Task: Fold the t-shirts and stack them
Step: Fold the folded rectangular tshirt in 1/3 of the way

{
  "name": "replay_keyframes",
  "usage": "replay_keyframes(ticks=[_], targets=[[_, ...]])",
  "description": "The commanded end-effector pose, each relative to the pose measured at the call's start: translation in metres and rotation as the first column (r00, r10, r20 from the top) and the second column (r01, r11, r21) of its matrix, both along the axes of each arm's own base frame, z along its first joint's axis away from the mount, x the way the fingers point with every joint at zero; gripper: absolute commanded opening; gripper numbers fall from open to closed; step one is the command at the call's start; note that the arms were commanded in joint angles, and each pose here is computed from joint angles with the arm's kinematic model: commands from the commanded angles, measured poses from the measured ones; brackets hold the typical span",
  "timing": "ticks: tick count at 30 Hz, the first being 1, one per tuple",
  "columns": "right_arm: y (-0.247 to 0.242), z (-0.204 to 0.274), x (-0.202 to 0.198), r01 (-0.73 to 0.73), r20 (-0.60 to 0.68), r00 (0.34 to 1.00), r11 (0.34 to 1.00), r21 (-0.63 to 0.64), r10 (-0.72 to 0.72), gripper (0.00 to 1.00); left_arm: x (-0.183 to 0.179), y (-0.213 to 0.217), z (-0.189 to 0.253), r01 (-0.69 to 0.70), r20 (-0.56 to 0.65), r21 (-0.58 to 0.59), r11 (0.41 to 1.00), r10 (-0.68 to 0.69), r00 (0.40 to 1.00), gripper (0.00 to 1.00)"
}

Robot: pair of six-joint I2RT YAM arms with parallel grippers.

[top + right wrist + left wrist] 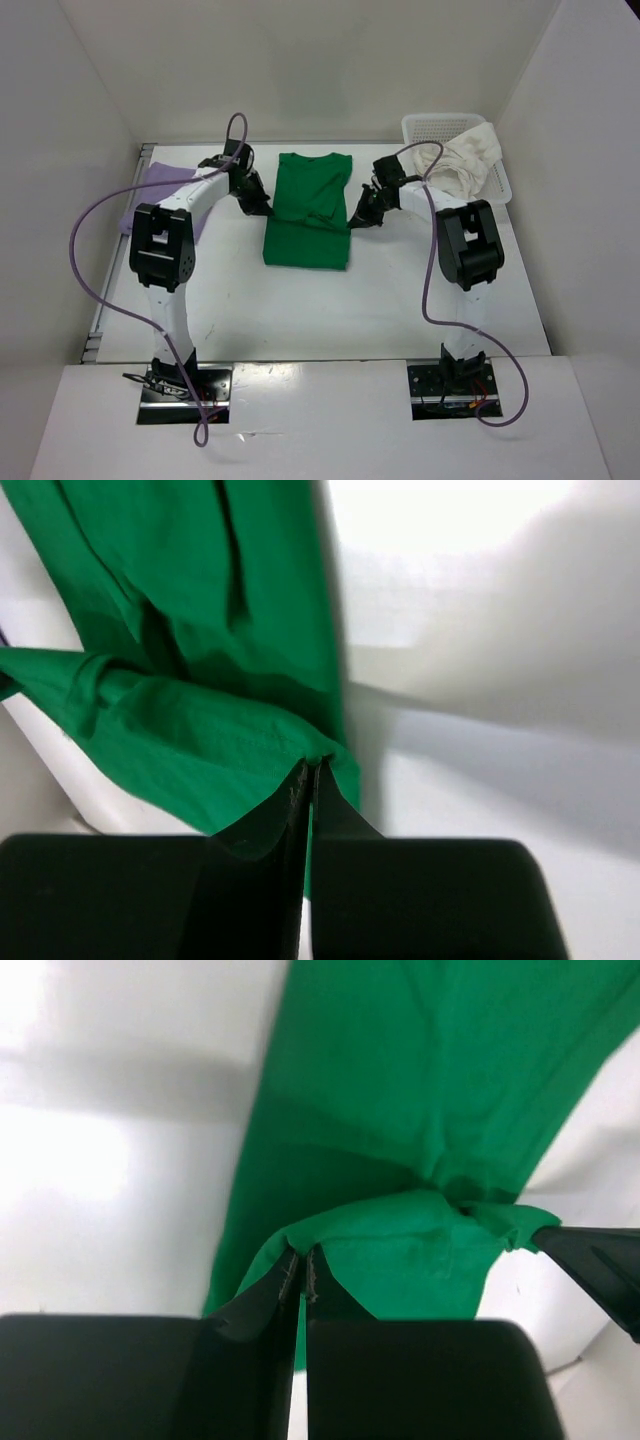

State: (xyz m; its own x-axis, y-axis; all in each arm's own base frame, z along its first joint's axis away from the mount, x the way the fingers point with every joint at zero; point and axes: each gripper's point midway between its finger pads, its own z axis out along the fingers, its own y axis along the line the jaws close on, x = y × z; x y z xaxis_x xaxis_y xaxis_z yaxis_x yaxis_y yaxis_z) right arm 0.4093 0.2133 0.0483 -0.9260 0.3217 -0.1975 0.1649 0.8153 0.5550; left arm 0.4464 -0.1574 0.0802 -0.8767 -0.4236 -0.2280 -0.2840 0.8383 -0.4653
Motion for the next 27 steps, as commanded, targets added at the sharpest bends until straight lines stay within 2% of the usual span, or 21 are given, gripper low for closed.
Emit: replay_keyframes(ticks=[1, 3, 5, 7, 8, 9, 11, 12, 13, 14, 15, 16, 19, 23, 24, 25, 27], targets=[[0.000, 0.017, 0.039, -0.025, 0.115, 0.993, 1.000, -0.016, 0.026, 0.00, 0.025, 0.010, -0.006, -0.010, 0.038, 0.047, 0.999, 0.008, 0.999, 0.08], [0.003, 0.020, 0.048, -0.024, 0.131, 0.991, 1.000, -0.012, 0.026, 0.04, 0.027, 0.009, -0.013, -0.009, 0.027, 0.049, 0.999, 0.008, 1.000, 0.13], [0.006, 0.031, 0.055, -0.030, 0.161, 0.987, 1.000, 0.003, 0.029, 0.09, 0.033, 0.012, -0.010, -0.025, 0.043, 0.030, 0.999, 0.024, 0.999, 0.30], [0.009, 0.040, 0.059, -0.038, 0.175, 0.984, 0.999, 0.018, 0.035, 0.23, 0.034, 0.011, 0.004, -0.030, 0.084, -0.008, 1.000, 0.030, 0.996, 0.44], [0.009, 0.051, 0.060, -0.048, 0.187, 0.981, 0.999, 0.013, 0.045, 0.29, 0.033, 0.014, 0.013, -0.042, 0.099, -0.028, 0.999, 0.044, 0.994, 0.47], [0.008, 0.057, 0.058, -0.049, 0.190, 0.981, 0.999, 0.013, 0.045, 0.36, 0.035, 0.011, 0.041, -0.032, 0.172, -0.052, 0.998, 0.040, 0.984, 0.49], [0.001, 0.070, 0.057, -0.029, 0.227, 0.973, 0.999, -0.016, 0.032, 0.39, 0.018, 0.012, 0.048, -0.042, 0.185, -0.075, 0.996, 0.056, 0.981, 0.51], [-0.001, 0.089, 0.054, -0.022, 0.264, 0.964, 1.000, -0.013, 0.025, 0.40, 0.014, 0.012, 0.070, -0.045, 0.243, -0.094, 0.995, 0.066, 0.968, 0.51], [-0.004, 0.087, 0.048, -0.016, 0.263, 0.965, 1.000, -0.021, 0.021, 0.40, 0.002, -0.001, 0.074, -0.017, 0.244, -0.119, 0.993, 0.046, 0.969, 0.51], [0.002, 0.091, 0.043, -0.023, 0.270, 0.962, 1.000, -0.013, 0.026, 0.40, -0.018, -0.007, 0.055, 0.000, 0.202, -0.118, 0.993, 0.024, 0.979, 0.49], [0.013, 0.097, 0.031, -0.055, 0.276, 0.960, 0.998, -0.004, 0.054, 0.35, -0.027, -0.018, 0.058, 0.024, 0.210, -0.140, 0.990, 0.006, 0.978, 0.46], [0.021, 0.086, 0.018, -0.087, 0.244, 0.966, 0.996, 0.002, 0.084, 0.20, -0.041, -0.034, 0.047, 0.059, 0.181, -0.154, 0.986, -0.031, 0.983, 0.46], [0.052, 0.062, -0.013, -0.171, 0.190, 0.967, 0.985, -0.011, 0.170, 0.00, -0.070, -0.040, -0.001, 0.076, 0.063, -0.146, 0.986, -0.067, 0.996, 0.43], [0.064, 0.049, -0.043, -0.172, 0.140, 0.977, 0.984, 0.054, 0.163, 0.00, -0.083, -0.034, -0.022, 0.061, 0.008, -0.123, 0.990, -0.061, 0.998, 0.42], [0.059, 0.046, -0.053, -0.164, 0.135, 0.979, 0.985, 0.059, 0.155, 0.00, -0.084, -0.031, -0.021, 0.053, 0.014, -0.110, 0.992, -0.052, 0.999, 0.44], [0.055, 0.043, -0.057, -0.145, 0.129, 0.982, 0.988, 0.054, 0.137, 0.07, -0.087, -0.028, -0.024, 0.048, 0.018, -0.100, 0.994, -0.046, 0.999, 0.47], [0.048, 0.027, -0.068, -0.129, 0.113, 0.986, 0.991, 0.047, 0.123, 0.09, -0.089, -0.024, -0.029, 0.008, 0.011, -0.086, 0.996, -0.007, 1.000, 0.53]])
